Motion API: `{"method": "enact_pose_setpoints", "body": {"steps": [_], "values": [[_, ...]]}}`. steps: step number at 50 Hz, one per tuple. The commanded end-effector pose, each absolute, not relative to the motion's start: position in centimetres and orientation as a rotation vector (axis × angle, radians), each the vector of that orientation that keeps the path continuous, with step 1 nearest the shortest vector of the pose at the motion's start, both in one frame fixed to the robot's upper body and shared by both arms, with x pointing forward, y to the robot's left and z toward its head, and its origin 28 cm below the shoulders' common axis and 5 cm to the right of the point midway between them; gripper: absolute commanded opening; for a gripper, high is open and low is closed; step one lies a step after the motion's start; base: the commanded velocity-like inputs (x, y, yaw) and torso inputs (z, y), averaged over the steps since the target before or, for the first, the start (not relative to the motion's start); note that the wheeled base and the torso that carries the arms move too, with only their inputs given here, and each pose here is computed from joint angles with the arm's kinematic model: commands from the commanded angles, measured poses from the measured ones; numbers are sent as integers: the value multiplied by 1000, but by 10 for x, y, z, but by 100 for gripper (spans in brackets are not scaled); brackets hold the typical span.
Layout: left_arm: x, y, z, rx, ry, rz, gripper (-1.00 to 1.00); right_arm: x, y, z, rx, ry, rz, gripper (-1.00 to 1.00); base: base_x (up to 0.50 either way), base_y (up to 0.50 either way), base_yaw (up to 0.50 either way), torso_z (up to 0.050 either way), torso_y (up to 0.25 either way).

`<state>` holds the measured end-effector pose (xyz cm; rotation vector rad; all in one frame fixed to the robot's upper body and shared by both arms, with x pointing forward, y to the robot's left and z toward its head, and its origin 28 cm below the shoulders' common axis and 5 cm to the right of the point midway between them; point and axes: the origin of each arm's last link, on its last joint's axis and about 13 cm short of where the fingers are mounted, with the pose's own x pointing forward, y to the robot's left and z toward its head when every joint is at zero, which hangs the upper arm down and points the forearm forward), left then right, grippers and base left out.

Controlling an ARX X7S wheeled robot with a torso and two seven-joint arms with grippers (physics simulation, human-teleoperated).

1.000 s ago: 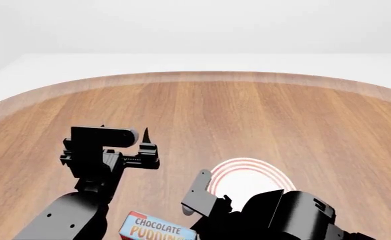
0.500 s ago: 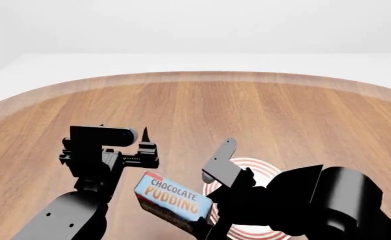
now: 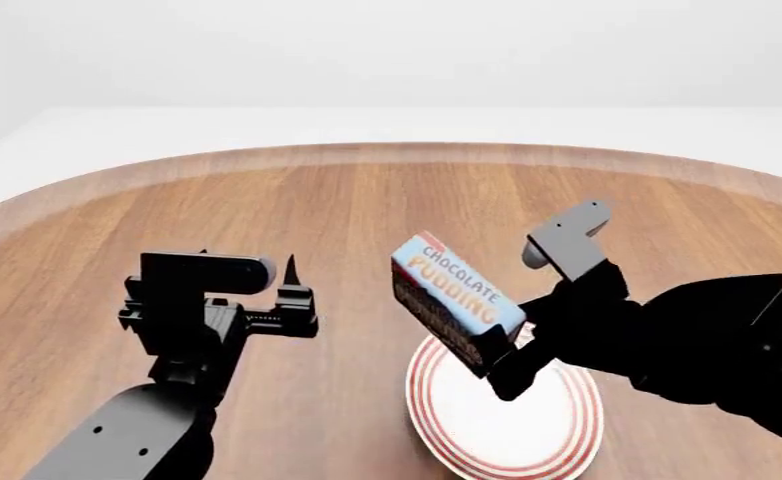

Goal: Put the chocolate pudding to the right of the plate.

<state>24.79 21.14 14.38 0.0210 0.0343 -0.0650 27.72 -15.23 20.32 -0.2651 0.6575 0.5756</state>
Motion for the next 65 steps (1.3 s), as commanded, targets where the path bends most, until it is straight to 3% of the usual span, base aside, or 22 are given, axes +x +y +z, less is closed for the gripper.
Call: {"method": "enact_pose_setpoints", "body": {"steps": [1, 33, 65], "values": [[248, 211, 143, 22, 36, -67, 100, 291, -187, 217, -165, 621, 393, -100, 0, 0, 0, 0, 0], [250, 211, 143, 28, 37, -67, 100, 313, -271, 196, 75, 702, -42, -100, 0, 0, 0, 0, 0], [248, 210, 139, 29, 43, -71, 100, 295, -300, 153, 82, 806, -169, -100, 0, 0, 0, 0, 0]]}}
